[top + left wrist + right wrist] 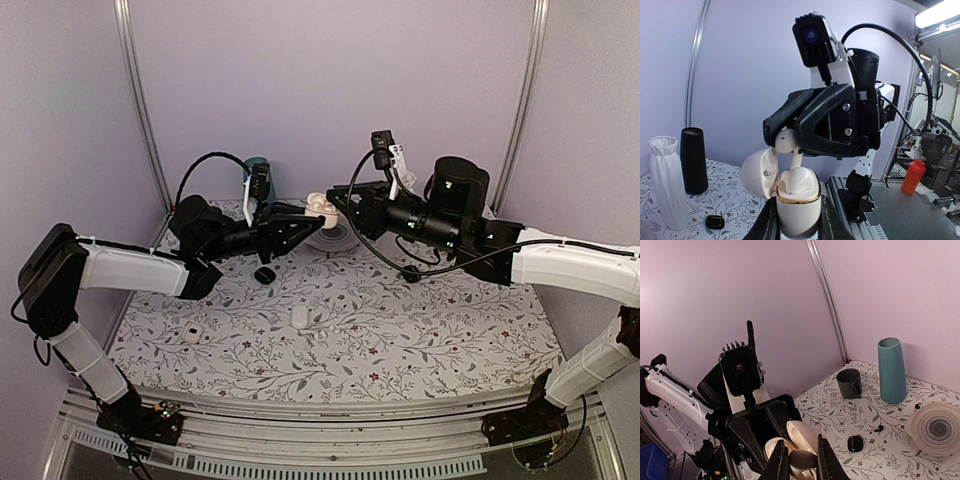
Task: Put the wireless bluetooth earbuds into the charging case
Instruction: Insert the right earbud into the right side groove of the charging case.
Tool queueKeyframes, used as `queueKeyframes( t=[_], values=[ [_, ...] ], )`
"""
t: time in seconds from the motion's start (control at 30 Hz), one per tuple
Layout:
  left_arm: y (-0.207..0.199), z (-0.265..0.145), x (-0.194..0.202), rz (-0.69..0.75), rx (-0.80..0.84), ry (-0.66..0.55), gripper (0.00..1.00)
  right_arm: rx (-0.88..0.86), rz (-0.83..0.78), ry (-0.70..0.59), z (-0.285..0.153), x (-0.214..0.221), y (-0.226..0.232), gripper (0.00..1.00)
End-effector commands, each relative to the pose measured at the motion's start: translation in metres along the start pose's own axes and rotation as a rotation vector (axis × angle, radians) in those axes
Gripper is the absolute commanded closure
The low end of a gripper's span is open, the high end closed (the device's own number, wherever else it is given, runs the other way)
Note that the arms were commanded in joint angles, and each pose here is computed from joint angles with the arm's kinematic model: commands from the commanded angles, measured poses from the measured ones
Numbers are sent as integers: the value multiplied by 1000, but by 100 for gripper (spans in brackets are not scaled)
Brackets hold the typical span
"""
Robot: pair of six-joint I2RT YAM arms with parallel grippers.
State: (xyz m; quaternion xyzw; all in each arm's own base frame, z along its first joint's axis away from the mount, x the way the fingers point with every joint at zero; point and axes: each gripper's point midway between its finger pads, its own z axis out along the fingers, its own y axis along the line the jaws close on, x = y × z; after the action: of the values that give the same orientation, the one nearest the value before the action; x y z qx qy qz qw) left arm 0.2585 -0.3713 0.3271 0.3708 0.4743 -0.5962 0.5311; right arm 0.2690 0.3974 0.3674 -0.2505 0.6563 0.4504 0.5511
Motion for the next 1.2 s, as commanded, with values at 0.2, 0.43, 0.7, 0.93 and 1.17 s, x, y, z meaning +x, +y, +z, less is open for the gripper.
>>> queueKeyframes(
  t=[0.2,0.43,0.7,0.93,1.17],
  values=[
    [-18,-1,-33,99,28,-91,100,0,-9,50,9,14,3,84],
    [-18,-1,-32,102,27,-91,100,7,-11,53,9,15,1,82],
    [-18,-1,-31,100,28,-89,100,12,-14,53,9,15,1,82],
    [-19,-1,-31,101,34,-87,100,19,-16,50,9,13,0,78],
    [-19,-1,-30,98,35,-85,100,30,-20,48,8,12,-1,76]
  ],
)
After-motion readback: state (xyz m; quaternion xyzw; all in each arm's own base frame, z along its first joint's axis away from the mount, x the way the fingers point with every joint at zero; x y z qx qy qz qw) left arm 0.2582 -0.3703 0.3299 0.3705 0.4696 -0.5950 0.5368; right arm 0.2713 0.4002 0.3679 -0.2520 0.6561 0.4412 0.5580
